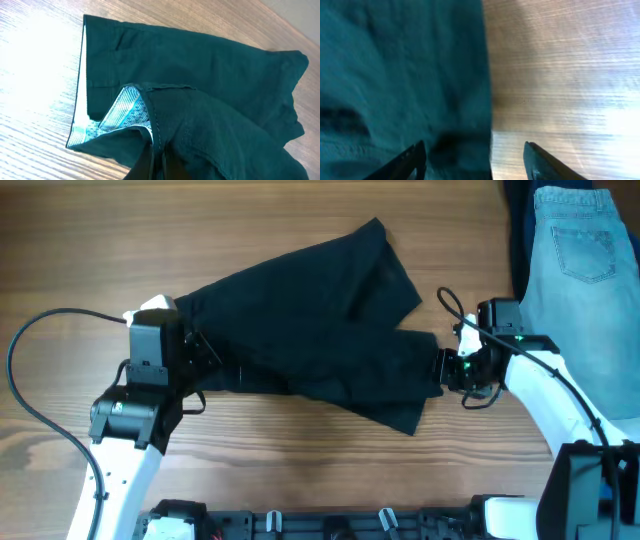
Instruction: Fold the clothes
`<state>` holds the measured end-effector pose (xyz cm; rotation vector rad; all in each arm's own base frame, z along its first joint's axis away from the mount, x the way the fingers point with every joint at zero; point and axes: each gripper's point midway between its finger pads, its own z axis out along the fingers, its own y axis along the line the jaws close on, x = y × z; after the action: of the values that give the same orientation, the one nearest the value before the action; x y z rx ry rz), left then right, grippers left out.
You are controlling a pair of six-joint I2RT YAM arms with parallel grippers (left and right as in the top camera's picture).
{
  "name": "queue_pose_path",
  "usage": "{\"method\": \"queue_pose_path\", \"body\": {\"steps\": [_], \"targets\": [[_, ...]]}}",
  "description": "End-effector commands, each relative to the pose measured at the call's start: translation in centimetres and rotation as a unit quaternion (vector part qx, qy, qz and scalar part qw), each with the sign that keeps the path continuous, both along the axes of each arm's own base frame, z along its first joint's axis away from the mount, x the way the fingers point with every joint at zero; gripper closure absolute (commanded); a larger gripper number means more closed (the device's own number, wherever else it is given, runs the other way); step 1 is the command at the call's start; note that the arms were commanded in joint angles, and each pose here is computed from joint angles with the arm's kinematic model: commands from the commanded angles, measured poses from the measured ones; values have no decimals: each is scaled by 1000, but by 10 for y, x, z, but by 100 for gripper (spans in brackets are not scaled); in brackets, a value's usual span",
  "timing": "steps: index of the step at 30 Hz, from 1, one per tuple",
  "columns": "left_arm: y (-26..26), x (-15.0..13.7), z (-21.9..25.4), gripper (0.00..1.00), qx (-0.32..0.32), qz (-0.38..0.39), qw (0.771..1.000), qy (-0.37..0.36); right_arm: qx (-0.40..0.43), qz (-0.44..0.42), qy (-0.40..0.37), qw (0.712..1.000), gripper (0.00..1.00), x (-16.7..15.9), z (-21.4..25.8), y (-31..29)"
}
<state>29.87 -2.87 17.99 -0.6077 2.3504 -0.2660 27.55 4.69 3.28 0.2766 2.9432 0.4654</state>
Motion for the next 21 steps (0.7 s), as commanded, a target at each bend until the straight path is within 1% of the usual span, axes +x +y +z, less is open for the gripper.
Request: {"method": "queue_pose_path", "body": {"steps": [1,2,4,5,6,8,11,12,14,17,18,21], "targets": [[4,4,10,96,4,14,1000,-15,57,23,-10,998,43,-5,-5,19],[4,5,10,96,4,14,1000,-15,65,27,-14,997,46,-5,-6,22],[4,4,10,96,4,14,1000,-15,87,37,-24,995,76,-3,-1,29],[4,4,10,96,4,13,1000,-15,95,39,-29,994,92,0,2,32],[2,4,10,96,-1,9,1000,-14,97,41,-42,994,96,5,8,32],[-2,2,15,96,-9,2,1000,-21,96,44,-69,992,96,17,27,32],[0,-10,38,96,-15,2,998,-59,84,53,-144,985,96,38,95,30],[1,-16,45,96,-16,2,997,-71,73,61,-179,979,96,46,120,28],[4,-27,58,96,-15,6,996,-92,57,65,-241,967,96,66,154,24],[20,-34,61,96,13,37,994,-99,66,72,-309,946,96,101,170,29],[25,-33,58,96,26,49,994,-91,73,80,-329,938,96,119,168,33],[34,-27,45,96,50,68,994,-65,75,101,-376,918,96,157,159,47]]}}
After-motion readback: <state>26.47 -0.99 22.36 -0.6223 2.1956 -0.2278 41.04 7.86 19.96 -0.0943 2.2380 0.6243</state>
